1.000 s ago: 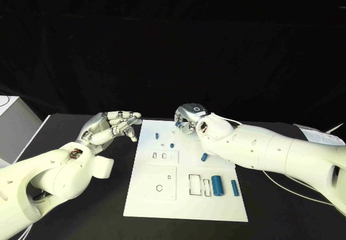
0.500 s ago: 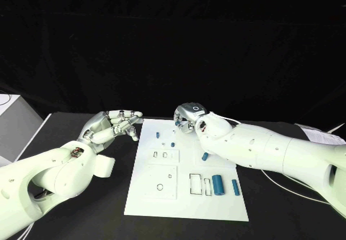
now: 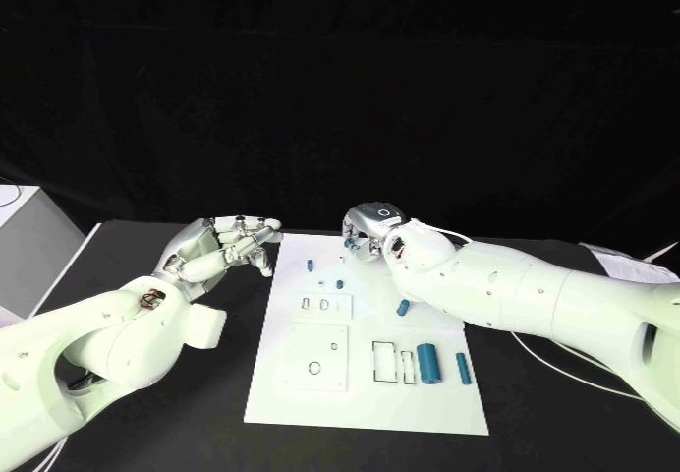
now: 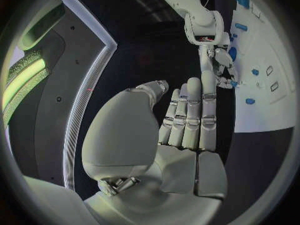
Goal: Assemble the parts on the task board
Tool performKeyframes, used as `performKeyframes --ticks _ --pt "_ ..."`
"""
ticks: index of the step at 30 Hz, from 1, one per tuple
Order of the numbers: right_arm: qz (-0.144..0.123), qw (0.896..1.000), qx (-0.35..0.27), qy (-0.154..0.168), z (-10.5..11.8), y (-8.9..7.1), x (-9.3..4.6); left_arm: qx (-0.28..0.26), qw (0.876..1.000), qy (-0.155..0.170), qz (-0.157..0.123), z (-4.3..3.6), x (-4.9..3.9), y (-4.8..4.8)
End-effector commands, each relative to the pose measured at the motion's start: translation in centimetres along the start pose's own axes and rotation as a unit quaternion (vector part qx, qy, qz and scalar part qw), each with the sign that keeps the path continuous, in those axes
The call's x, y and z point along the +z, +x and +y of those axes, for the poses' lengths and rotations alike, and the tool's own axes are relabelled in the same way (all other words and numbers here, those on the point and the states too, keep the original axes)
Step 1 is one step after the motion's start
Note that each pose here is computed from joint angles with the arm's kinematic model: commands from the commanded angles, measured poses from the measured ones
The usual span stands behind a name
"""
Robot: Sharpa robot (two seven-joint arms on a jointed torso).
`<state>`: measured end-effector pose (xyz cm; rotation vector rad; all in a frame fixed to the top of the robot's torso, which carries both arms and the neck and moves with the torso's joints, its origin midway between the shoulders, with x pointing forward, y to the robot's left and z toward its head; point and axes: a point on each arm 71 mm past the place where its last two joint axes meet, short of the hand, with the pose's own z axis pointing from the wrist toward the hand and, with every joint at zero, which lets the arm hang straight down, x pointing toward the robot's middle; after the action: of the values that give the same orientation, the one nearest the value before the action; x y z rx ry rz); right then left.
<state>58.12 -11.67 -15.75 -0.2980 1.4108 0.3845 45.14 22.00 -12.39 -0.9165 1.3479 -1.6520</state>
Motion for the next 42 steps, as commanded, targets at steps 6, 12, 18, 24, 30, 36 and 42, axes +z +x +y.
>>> performKeyframes --ticks 6,12,18,24,30,36,42 --pt "0.004 1.000 0.004 -0.013 0.1 0.1 0.0 -0.002 1.000 0.004 0.010 -0.16 0.02 0.24" --pt "-0.003 1.000 0.006 -0.010 -0.4 0.0 -0.2 -0.001 1.000 0.004 0.009 -0.17 0.00 0.15" --pt "-0.017 1.000 0.009 -0.007 -1.3 -0.4 -0.9 0.000 1.000 0.004 0.007 -0.15 0.00 0.01" --pt "-0.035 0.999 0.020 -0.002 -3.1 -1.4 -2.5 0.003 1.000 0.004 0.003 -0.15 -0.08 -0.41" --pt "-0.029 0.997 0.073 0.024 -5.3 -3.1 -4.4 0.005 1.000 0.004 -0.001 -0.13 -0.13 -0.78" --pt "0.016 0.992 0.111 0.065 -7.8 -3.6 -5.6 0.005 1.000 0.004 -0.002 -0.11 -0.12 -0.88" --pt "0.060 0.986 0.121 0.096 -9.7 -3.4 -6.5 0.005 1.000 0.004 -0.002 -0.07 -0.09 -0.92"
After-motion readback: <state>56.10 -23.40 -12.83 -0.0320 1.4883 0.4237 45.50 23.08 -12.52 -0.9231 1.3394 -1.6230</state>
